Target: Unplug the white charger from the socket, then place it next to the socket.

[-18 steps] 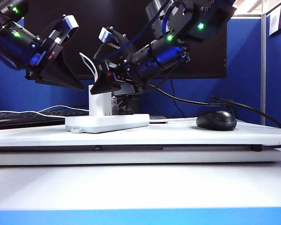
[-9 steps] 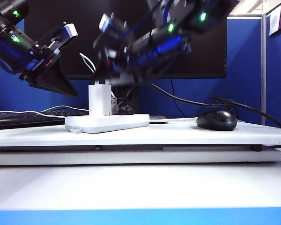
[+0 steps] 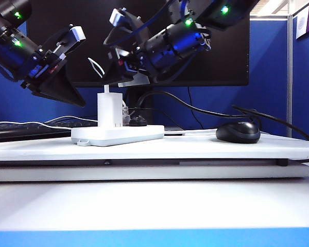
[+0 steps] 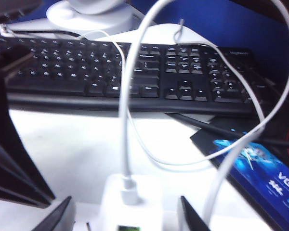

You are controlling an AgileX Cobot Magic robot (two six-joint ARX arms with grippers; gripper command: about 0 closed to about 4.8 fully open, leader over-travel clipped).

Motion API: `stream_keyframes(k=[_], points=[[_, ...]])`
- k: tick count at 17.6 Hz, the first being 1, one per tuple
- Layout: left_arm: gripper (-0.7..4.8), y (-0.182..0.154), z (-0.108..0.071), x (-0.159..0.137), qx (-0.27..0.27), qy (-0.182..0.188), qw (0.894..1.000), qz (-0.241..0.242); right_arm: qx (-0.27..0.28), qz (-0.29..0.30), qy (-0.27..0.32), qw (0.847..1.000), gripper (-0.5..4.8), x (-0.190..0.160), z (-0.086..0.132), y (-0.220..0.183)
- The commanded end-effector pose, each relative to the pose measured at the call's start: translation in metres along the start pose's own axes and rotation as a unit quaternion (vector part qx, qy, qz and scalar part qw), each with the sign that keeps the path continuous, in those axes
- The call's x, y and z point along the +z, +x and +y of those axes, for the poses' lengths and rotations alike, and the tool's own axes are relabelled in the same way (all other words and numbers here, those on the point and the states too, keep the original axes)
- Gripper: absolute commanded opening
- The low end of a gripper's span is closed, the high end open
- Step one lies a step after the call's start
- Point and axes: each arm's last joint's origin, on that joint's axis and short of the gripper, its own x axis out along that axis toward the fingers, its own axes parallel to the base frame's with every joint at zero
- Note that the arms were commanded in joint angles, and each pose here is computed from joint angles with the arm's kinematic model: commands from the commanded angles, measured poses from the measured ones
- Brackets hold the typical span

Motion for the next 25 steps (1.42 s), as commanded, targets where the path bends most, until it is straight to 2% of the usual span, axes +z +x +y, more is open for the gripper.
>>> stream_keyframes(k=[1,5,9,20,25], points=[[-0.05,-0.001,0.0,0.001,-0.002,0.003,1.0,-0.005,0.0,-0.014,-0.027,1.0,2.78,0.013,0.003,0.004],[-0.05,-0.001,0.0,0.001,-0.003,0.002,1.0,-0.005,0.001,0.014,-0.017,1.0,2.78,0.008,0.0,0.013],[-0.05,-0.001,0.0,0.001,-0.004,0.002,1.0,-0.006,0.005,0.052,-0.003,0.999,2.73,-0.012,-0.001,0.024],[-0.05,-0.001,0.0,0.001,-0.007,0.0,1.0,-0.003,0.002,0.097,0.025,0.995,2.61,-0.031,-0.001,0.031],[-0.05,-0.001,0.0,0.001,-0.007,0.0,1.0,-0.003,0.008,0.12,0.02,0.993,2.62,-0.036,0.0,0.03]])
